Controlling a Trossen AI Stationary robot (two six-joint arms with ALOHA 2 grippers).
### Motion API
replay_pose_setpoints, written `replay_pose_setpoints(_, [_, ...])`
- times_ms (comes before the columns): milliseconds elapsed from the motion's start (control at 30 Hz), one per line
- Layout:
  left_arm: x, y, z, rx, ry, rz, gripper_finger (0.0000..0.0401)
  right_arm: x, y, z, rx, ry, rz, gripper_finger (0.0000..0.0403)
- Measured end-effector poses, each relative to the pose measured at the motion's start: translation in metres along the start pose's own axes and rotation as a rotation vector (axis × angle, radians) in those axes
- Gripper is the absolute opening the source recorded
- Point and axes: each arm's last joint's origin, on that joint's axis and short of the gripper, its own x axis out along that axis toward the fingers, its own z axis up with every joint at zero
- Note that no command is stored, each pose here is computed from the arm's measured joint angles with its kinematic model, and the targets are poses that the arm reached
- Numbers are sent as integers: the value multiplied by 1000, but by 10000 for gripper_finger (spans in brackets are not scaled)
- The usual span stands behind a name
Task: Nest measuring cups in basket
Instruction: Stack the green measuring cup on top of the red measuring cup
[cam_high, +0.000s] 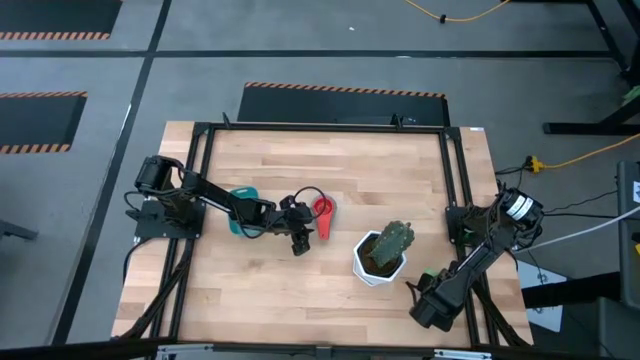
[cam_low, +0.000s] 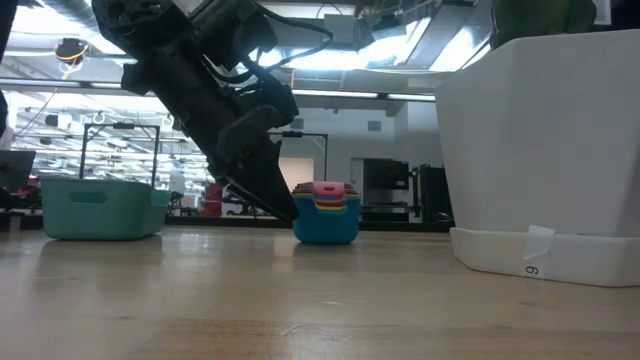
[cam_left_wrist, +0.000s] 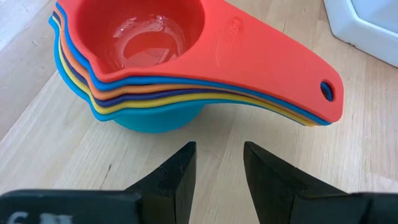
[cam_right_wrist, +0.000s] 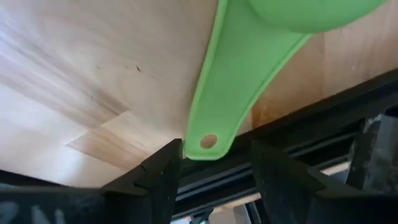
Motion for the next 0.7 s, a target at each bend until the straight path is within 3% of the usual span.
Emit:
replay_pose_setpoints(300, [0, 0, 0, 0, 0, 0, 128, 8, -2, 4, 1, -26, 11, 196])
replay_pose_setpoints(700, [0, 0, 0, 0, 0, 0, 128, 21, -11, 7, 16, 49, 11, 196])
